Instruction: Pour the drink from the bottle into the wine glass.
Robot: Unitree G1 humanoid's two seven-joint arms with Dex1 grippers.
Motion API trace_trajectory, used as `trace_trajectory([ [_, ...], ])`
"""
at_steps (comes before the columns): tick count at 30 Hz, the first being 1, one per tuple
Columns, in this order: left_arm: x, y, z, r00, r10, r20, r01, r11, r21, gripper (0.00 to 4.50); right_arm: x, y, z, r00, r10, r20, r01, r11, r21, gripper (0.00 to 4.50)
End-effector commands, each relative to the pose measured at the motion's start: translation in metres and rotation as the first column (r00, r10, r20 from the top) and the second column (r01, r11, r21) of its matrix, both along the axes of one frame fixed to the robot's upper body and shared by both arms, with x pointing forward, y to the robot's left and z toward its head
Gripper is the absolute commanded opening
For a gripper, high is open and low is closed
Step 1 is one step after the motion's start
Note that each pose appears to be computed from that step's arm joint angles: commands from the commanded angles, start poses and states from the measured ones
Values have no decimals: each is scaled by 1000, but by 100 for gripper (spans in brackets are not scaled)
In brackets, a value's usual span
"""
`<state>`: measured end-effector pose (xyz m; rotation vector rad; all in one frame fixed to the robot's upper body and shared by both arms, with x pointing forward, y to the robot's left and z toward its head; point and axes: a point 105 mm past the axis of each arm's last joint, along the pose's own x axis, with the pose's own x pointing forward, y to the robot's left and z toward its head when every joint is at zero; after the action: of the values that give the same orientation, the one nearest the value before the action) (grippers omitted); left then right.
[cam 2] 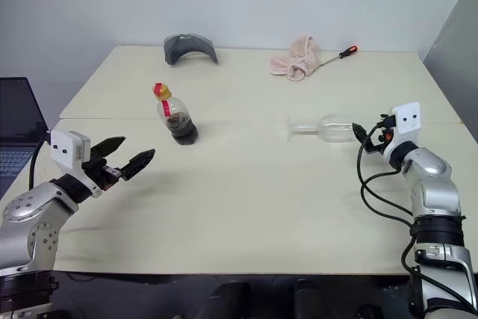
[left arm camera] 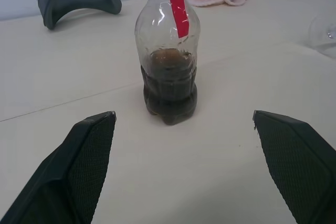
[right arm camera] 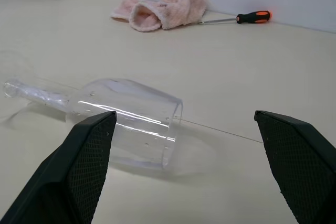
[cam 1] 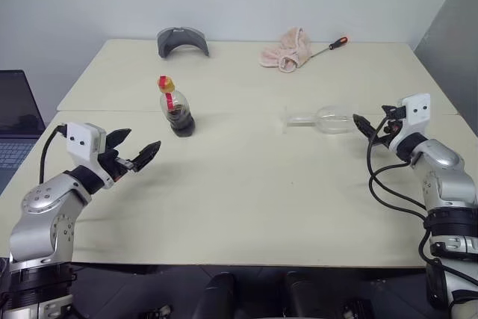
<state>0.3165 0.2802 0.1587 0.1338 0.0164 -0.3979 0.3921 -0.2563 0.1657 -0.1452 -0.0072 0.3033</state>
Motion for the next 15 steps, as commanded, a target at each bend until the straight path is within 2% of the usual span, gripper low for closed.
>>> trace_trajectory([
  [1,-2,2,15,999,0,43,-1,1000,19,448,-2,1,27,997,42,71,-42,999,-6,450],
  [5,2,5,21,996,30,84,-31,999,12,448,-1,9,30,994,87,67,-86,996,-11,450],
  [8,13,-1,15,994,63,90,-65,998,11,448,-7,36,30,976,214,40,-213,977,-27,450],
  [15,46,-15,12,988,82,134,-76,996,-48,448,-44,124,29,839,542,-52,-544,836,-72,450],
])
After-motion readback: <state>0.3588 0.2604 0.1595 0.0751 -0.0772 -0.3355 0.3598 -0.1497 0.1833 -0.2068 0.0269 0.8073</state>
